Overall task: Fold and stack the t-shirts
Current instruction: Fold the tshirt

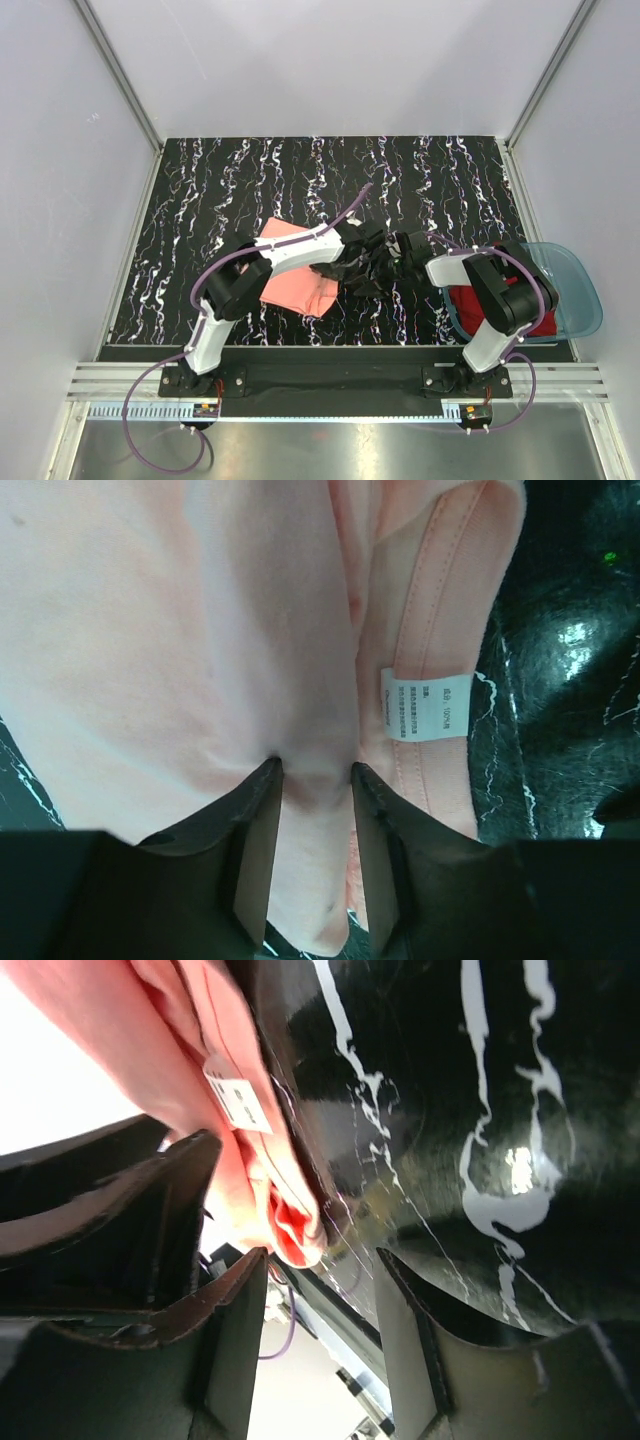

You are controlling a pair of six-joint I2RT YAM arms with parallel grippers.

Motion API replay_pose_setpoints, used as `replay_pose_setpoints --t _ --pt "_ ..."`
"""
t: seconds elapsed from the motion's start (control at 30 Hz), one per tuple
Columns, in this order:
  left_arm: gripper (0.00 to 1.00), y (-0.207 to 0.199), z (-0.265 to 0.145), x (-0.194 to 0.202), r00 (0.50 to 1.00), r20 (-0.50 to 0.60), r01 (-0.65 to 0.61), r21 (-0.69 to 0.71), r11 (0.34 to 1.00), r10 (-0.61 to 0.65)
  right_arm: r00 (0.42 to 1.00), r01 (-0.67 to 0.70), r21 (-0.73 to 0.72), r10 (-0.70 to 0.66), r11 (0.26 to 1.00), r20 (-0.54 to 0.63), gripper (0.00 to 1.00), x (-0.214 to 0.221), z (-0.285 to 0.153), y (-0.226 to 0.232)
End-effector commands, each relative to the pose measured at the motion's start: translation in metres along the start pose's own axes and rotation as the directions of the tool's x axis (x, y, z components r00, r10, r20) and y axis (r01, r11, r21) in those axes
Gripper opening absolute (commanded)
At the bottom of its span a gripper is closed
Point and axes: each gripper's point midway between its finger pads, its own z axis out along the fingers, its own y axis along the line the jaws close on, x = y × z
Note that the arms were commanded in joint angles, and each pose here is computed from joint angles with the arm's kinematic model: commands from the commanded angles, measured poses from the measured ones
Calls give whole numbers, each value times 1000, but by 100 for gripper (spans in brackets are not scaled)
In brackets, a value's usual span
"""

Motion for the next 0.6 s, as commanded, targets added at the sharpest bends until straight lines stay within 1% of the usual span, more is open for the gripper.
replay_pose_setpoints --t 0.0,0.03,0.1,0.13,0.17,0.2,0.23,0.3,0.43,0.47,0.57 --pt "37 1 7 0 1000 20 -21 -25 999 22 1000 15 -78 -14 997 6 52 -8 1 25" --pt "28 0 9 1 999 16 -28 -25 999 28 1000 14 -80 -13 997 7 52 -9 2 25" --pt "17 1 12 2 999 17 -31 -27 999 31 1000 11 -80 -10 997 8 51 -9 2 25" --pt "10 1 11 1 999 20 -31 -24 999 32 1000 11 -80 -10 997 7 49 -9 3 25" --pt "7 1 9 -1 999 27 -28 -18 999 29 1000 11 -80 -10 997 7 49 -9 3 24" --pt "6 1 7 -3 999 33 -27 -13 1000 27 1000 12 -77 -11 997 8 48 -10 4 23" --pt "5 1 5 -4 999 36 -29 -10 1000 30 1000 11 -77 -10 997 6 45 -10 4 23" --pt "0 3 -2 -11 999 47 -8 13 1000 7 1000 11 -76 -11 997 4 42 -12 6 24" --pt "0 12 -12 -18 998 59 30 58 998 -34 1000 17 -92 -16 996 13 33 -18 7 35" --pt "0 16 -12 -19 997 55 43 63 997 -46 1000 16 -98 -15 995 13 28 -21 9 40" --pt "0 21 -19 -22 995 73 63 99 993 -70 1000 25 -122 -24 992 12 20 -28 11 53"
